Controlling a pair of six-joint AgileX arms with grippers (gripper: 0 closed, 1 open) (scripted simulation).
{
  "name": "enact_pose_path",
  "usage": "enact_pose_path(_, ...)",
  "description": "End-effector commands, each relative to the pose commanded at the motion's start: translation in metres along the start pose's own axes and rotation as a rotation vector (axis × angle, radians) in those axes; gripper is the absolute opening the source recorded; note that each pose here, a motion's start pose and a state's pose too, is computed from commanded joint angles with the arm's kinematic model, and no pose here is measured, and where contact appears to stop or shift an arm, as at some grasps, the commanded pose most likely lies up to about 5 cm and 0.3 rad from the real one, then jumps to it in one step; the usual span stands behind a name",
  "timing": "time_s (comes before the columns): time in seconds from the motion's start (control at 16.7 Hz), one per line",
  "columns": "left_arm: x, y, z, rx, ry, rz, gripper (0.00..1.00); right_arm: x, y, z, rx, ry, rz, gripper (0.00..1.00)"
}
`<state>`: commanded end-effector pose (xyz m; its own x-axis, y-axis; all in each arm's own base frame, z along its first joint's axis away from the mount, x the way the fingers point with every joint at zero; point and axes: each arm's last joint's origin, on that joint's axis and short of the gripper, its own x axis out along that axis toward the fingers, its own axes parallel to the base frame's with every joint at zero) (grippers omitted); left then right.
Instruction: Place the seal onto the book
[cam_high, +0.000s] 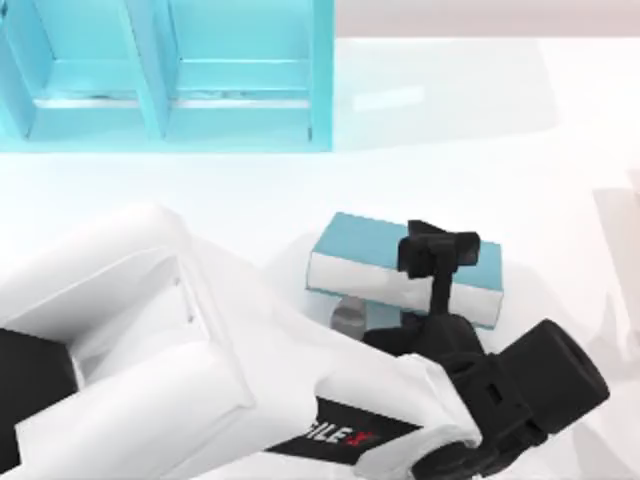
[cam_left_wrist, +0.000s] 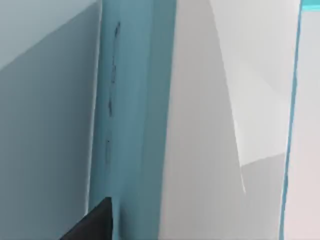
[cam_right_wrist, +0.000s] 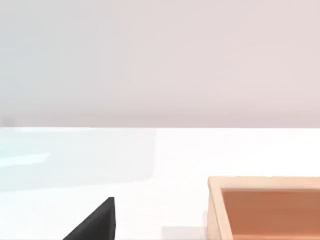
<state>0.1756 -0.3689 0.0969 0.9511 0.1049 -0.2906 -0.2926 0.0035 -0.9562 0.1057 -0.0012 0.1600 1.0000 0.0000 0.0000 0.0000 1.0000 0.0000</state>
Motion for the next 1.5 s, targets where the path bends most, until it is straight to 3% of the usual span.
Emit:
enact_pose_path(0.42, -0.058, 0.023, 0.005, 0.019, -0.025, 0.041, 1.0, 0.0, 0.0, 0.0, 0.0, 0.0, 0.0, 1.0)
enact_pose_path(0.9, -0.118, 0.025, 0.022, 0.014, -0.019, -0.019, 1.0, 0.0, 0.0, 0.0, 0.0, 0.0, 0.0, 1.0)
enact_pose_path(1.5, -0.117, 0.021, 0.029, -0.026, -0.039, -0.008, 1.0, 0.0, 0.0, 0.0, 0.0, 0.0, 0.0, 1.0)
